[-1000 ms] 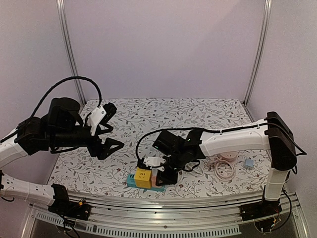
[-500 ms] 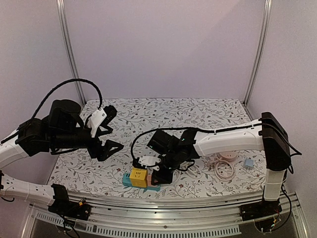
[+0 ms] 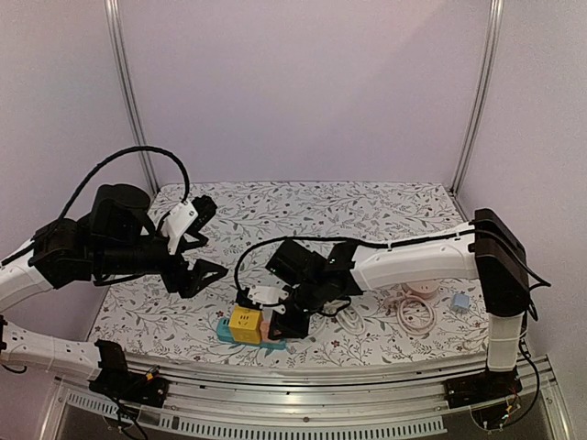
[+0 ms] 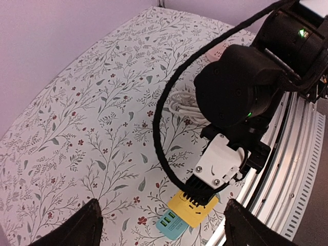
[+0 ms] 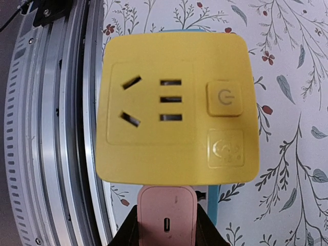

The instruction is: Insert the plug

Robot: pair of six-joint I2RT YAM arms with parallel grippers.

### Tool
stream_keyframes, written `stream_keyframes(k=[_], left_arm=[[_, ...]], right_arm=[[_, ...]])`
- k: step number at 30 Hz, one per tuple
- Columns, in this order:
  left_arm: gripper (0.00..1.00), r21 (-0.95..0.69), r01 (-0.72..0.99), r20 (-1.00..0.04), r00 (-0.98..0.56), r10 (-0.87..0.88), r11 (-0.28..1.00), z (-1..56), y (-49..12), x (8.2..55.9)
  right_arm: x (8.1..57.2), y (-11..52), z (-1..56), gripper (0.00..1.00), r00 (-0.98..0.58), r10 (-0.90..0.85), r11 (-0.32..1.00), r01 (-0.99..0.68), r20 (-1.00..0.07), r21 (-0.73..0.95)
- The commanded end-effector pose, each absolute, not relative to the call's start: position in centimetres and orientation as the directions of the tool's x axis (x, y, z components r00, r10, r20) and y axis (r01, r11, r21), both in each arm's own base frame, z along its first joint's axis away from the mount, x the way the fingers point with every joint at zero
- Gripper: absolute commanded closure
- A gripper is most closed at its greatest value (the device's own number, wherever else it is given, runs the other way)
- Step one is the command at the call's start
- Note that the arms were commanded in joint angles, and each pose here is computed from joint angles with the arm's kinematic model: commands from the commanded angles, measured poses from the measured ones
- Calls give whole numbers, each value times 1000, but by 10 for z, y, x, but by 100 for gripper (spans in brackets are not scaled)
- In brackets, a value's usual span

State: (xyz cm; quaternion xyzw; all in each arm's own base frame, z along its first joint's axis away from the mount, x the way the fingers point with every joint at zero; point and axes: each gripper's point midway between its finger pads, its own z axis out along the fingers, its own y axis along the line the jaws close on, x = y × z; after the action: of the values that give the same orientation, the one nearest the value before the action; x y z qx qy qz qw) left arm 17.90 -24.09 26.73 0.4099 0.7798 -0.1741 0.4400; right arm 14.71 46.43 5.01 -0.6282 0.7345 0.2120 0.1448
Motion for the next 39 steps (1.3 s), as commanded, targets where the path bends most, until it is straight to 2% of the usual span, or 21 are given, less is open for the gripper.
stream_keyframes(k=[1,4,8,19,21,27,29,30,35,39], left_arm=[[18,100,787,-820,-282,499,609,270,-235,180],[18,101,786,-822,-280,496,610,273,-234,180],[18,104,782,-822,-280,496,614,276,-233,181],[18,125,782,-812,-273,516,610,279,-234,183],[18,123,782,-809,-277,518,611,279,-234,183],[18,106,747,-802,-326,501,656,274,-233,191],[17,92,731,-805,-345,483,676,274,-234,193],[17,87,719,-807,-356,472,690,274,-234,195],[1,37,575,-823,-446,351,817,275,-220,212],[1,-58,466,-815,-533,228,883,271,-215,217]], right_arm=[[133,387,-42,94,-233,-964,221,-970,-130,98],[142,401,-19,84,-234,-949,224,-972,-212,73],[147,420,18,64,-223,-916,212,-975,-333,68],[165,449,103,38,-178,-819,215,-977,-546,-5],[169,452,118,30,-179,-799,228,-974,-574,-14],[187,441,144,20,-231,-752,308,-951,-618,-20],[199,431,149,4,-264,-731,358,-933,-629,-25],[205,426,154,2,-281,-715,387,-922,-641,-28],[242,396,166,1,-362,-653,539,-839,-665,-72],[273,371,182,1,-437,-568,671,-737,-698,-84]])
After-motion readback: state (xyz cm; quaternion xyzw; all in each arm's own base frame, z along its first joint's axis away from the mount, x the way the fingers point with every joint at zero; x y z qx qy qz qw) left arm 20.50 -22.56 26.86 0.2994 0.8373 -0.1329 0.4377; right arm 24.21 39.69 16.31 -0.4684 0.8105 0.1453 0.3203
